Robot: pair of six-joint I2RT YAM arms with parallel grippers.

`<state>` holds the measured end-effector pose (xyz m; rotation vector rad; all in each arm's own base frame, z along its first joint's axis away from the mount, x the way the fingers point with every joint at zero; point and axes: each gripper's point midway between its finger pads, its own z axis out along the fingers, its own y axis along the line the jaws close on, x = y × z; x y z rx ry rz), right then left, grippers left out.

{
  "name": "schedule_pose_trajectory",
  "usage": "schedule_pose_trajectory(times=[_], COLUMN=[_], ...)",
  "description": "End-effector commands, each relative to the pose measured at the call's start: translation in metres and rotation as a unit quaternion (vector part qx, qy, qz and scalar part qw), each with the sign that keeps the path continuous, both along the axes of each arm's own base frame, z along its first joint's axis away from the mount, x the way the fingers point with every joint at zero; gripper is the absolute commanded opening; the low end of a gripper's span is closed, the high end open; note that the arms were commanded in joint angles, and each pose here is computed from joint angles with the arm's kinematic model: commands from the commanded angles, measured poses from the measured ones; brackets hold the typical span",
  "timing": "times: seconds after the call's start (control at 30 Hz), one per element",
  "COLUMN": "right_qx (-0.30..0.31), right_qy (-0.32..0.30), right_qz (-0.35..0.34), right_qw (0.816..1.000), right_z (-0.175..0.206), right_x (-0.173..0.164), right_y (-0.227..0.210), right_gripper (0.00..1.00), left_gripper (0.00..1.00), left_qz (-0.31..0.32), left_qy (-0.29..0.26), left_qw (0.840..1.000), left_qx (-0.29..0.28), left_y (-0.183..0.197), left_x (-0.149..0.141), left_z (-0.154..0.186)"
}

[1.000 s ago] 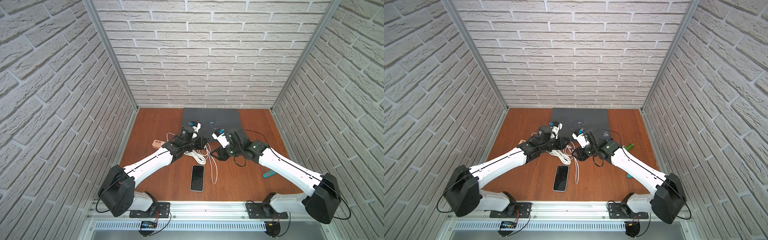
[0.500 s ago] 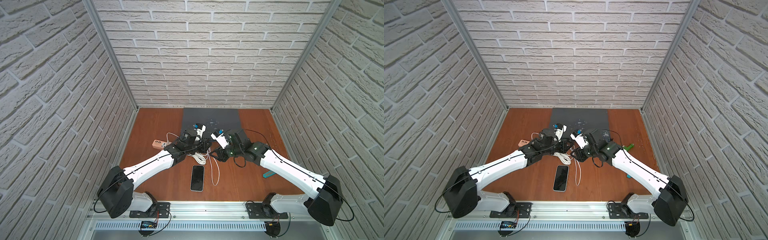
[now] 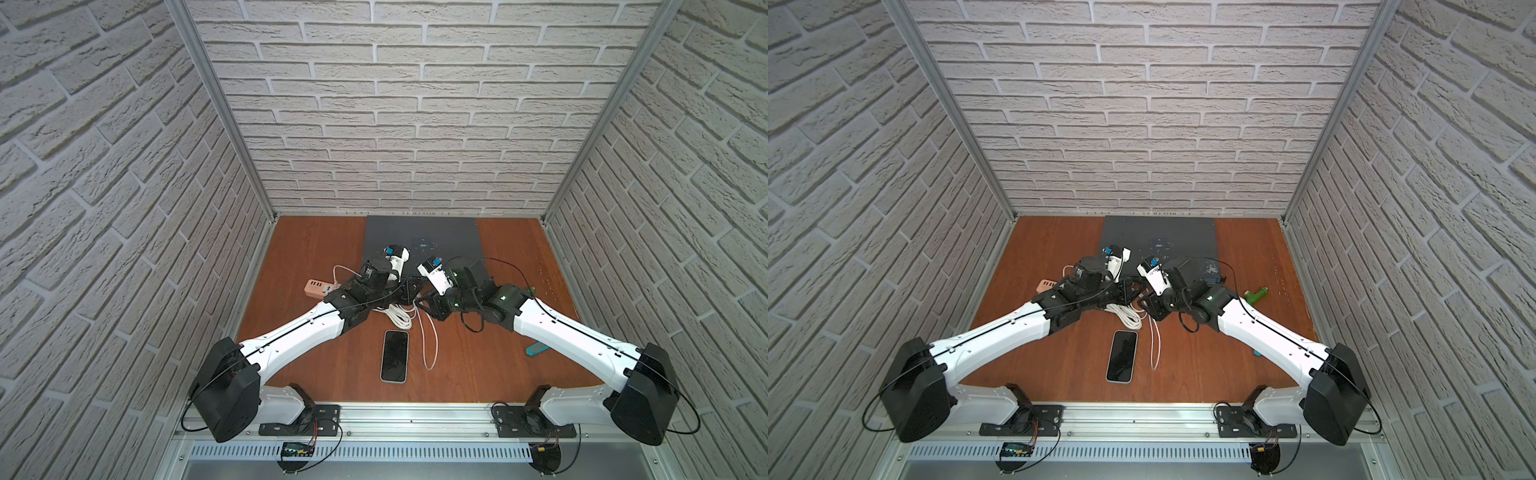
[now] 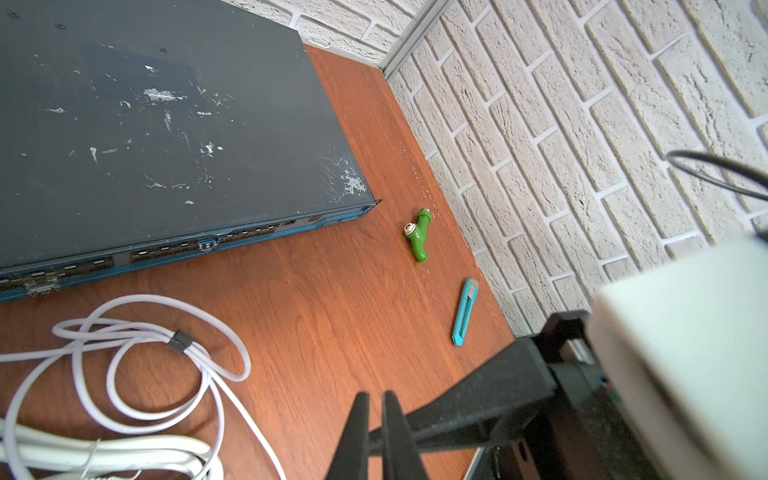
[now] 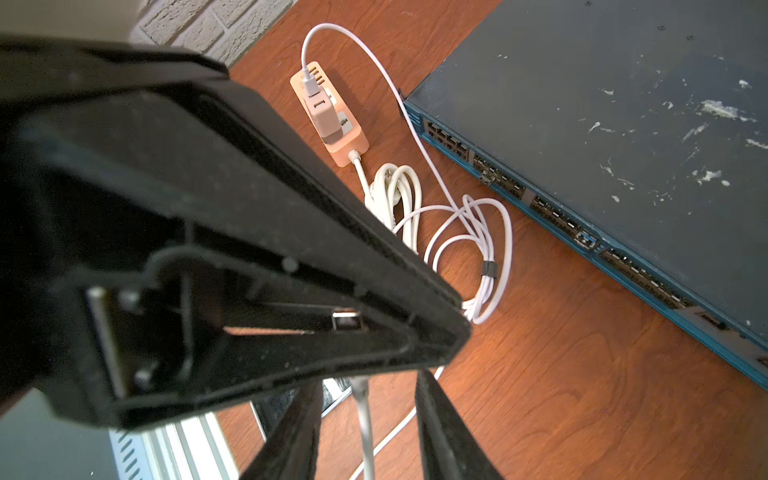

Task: Plug the charging cable into the phone
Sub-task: Pick up the charging cable from the center of the board.

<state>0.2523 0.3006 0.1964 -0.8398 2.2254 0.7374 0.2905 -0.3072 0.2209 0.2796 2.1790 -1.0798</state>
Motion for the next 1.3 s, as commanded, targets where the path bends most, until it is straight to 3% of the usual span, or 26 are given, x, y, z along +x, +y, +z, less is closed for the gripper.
schedule_pose_trajectory(times=[0.0,0.37,0.67,0.97,1.07,1.17,1.27], right_qx=[0.018,0.015,0.016,0.012,0.010,0.008,0.004], right_qy=[-0.025,-0.035,-0.033,-0.039,-0.039,-0.039,-0.039], right_qz=[-0.008,-0.026,-0.036,-0.038,-0.038,-0.037,-0.038], right_qw=[0.999,0.999,0.999,0.998,0.998,0.999,0.998], right_z=[0.007,0.004,-0.002,-0.002,-0.003,-0.004,-0.004], right_x=[0.007,0.014,0.019,0.017,0.015,0.014,0.014], right_y=[0.008,0.009,0.011,0.006,0.004,0.003,0.001], right_gripper=[0.35,0.24,0.04,0.03,0.03,0.03,0.03], left_gripper=[0.00,0.00,0.00,0.00,0.23,0.30,0.45], left_qz=[-0.002,0.008,0.009,0.027,0.038,0.046,0.054], left_qy=[-0.029,-0.033,-0.029,-0.029,-0.029,-0.029,-0.029], left_qw=[0.999,0.999,0.999,0.999,0.999,0.998,0.998], left_qx=[-0.028,-0.028,-0.031,-0.026,-0.023,-0.021,-0.020], left_y=[-0.004,0.002,0.001,0.011,0.015,0.022,0.028], left_x=[0.001,0.000,0.000,0.003,0.005,0.007,0.010], left_z=[0.025,0.027,0.026,0.026,0.026,0.027,0.027])
